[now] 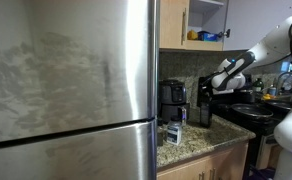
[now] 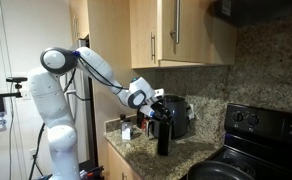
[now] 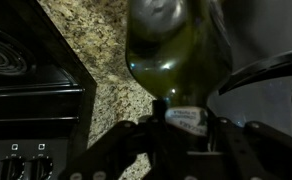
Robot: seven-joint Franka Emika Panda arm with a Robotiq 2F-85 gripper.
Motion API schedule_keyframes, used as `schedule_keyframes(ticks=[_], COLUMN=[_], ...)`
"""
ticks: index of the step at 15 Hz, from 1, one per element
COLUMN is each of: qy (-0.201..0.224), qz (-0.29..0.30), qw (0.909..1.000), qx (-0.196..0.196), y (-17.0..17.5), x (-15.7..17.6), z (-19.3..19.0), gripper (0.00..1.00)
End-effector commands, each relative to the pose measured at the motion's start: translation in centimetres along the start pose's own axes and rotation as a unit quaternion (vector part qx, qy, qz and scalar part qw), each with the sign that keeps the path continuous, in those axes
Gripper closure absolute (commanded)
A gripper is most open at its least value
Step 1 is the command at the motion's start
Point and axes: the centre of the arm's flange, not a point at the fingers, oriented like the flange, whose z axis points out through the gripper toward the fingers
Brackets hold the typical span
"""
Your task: Move the bottle that is near the stove to the left of the air fryer
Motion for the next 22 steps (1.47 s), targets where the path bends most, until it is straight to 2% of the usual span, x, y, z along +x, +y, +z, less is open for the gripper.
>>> schedule_keyframes(ticks=[1, 10, 14, 16, 19, 21, 22], qy=[-0.077, -0.106, -0.092, -0.076, -0.072, -0.107, -0.129], qz=[-0.01, -0.055, -0.097, -0.116, -0.133, -0.149, -0.163], qw=[0.9969, 0.9919, 0.9876, 0.9832, 0.9728, 0.9595, 0.9492], qx=[0.015, 0.043, 0.083, 0.118, 0.175, 0.214, 0.236], y=[0.0, -1.4, -3.0, -4.7, -7.0, -9.0, -9.7], x=[-4.6, -8.6, -9.7, -9.1, -9.9, -11.9, -12.8], z=[0.3, -2.5, -2.3, -1.5, -1.4, -0.1, 0.6], gripper=[0.89, 0.89, 0.89, 0.89, 0.89, 0.89, 0.89])
